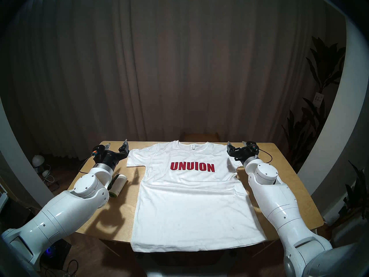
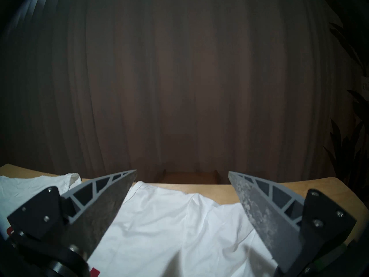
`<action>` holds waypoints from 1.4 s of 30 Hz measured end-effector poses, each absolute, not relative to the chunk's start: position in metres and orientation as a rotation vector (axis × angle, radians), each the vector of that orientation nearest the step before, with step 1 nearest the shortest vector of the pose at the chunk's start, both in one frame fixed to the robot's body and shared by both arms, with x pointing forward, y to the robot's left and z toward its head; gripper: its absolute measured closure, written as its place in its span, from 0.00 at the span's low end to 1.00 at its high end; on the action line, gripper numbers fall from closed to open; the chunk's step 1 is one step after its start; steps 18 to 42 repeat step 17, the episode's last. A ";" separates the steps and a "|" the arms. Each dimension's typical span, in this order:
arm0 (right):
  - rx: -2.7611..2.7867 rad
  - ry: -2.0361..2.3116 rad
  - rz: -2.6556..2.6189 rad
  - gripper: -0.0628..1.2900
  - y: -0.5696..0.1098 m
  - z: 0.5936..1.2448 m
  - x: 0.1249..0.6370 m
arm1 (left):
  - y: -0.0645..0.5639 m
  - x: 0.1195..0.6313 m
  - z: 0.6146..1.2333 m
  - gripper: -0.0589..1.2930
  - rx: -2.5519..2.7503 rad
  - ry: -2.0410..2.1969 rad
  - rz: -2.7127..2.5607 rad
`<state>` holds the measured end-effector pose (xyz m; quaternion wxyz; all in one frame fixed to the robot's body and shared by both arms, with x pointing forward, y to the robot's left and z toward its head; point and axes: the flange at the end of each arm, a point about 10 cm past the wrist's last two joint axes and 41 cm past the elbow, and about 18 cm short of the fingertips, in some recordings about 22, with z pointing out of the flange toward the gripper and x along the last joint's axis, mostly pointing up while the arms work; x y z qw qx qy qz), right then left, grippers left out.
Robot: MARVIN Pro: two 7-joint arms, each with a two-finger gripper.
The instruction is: Use the fur roller to clean a top
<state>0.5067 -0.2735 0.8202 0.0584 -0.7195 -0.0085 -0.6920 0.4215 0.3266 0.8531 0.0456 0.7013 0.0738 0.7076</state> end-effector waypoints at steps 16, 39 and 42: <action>-2.045 -0.005 -2.184 0.07 -0.272 0.832 0.518 | 0.329 0.419 0.858 0.08 2.164 0.231 2.182; -2.041 -0.006 -2.187 0.07 -0.272 0.833 0.518 | 0.329 0.419 0.858 0.08 2.164 0.231 2.182; -2.041 -0.006 -2.187 0.07 -0.272 0.833 0.518 | 0.329 0.419 0.858 0.08 2.164 0.231 2.182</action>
